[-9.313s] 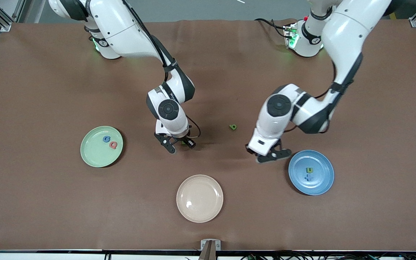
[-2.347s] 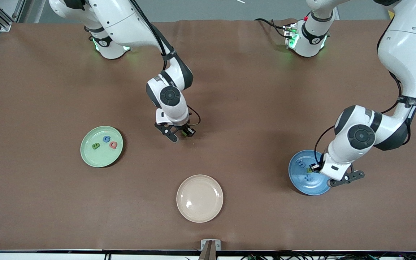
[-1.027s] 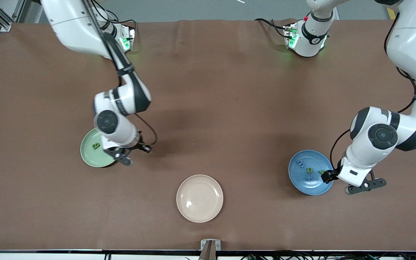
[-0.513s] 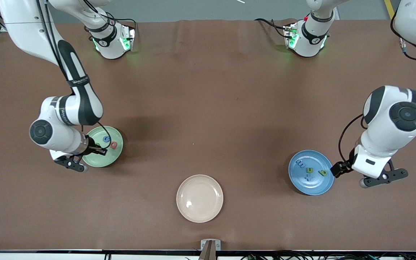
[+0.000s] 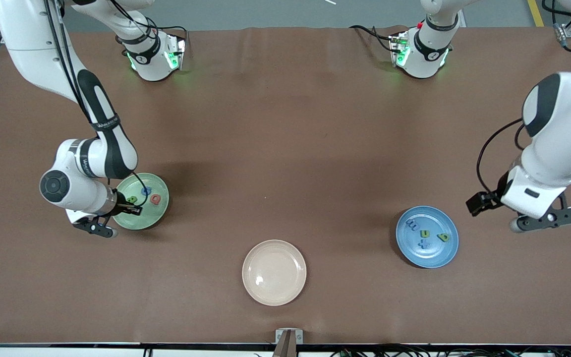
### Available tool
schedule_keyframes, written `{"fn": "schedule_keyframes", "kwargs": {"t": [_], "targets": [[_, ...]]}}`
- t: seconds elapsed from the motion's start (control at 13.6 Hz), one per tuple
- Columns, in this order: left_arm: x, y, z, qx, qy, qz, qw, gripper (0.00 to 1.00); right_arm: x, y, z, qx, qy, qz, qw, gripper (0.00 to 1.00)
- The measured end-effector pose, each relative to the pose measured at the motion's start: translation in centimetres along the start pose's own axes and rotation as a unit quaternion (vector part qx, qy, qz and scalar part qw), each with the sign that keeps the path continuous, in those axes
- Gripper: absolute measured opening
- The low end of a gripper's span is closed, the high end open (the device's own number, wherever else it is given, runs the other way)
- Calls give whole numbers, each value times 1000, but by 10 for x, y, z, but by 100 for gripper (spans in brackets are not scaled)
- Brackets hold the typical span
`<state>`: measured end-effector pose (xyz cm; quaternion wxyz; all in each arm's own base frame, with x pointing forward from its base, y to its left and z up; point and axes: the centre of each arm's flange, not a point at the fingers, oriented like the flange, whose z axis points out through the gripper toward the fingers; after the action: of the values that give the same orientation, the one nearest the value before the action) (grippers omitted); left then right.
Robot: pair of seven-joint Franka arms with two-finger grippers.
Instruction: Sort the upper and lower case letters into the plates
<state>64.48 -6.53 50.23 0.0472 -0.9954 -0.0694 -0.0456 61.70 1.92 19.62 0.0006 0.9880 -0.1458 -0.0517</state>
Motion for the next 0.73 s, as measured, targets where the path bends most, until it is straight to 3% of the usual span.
{"fn": "schedule_keyframes", "kwargs": {"t": [0.22, 0.73], "targets": [[-11, -8, -44, -10, -39, 11, 999, 100, -2, -2, 9, -2, -6, -2, 1000, 34], [-49, -36, -116, -36, -73, 49, 995, 100, -4, -7, 11, -1, -8, -6, 1000, 34]]}}
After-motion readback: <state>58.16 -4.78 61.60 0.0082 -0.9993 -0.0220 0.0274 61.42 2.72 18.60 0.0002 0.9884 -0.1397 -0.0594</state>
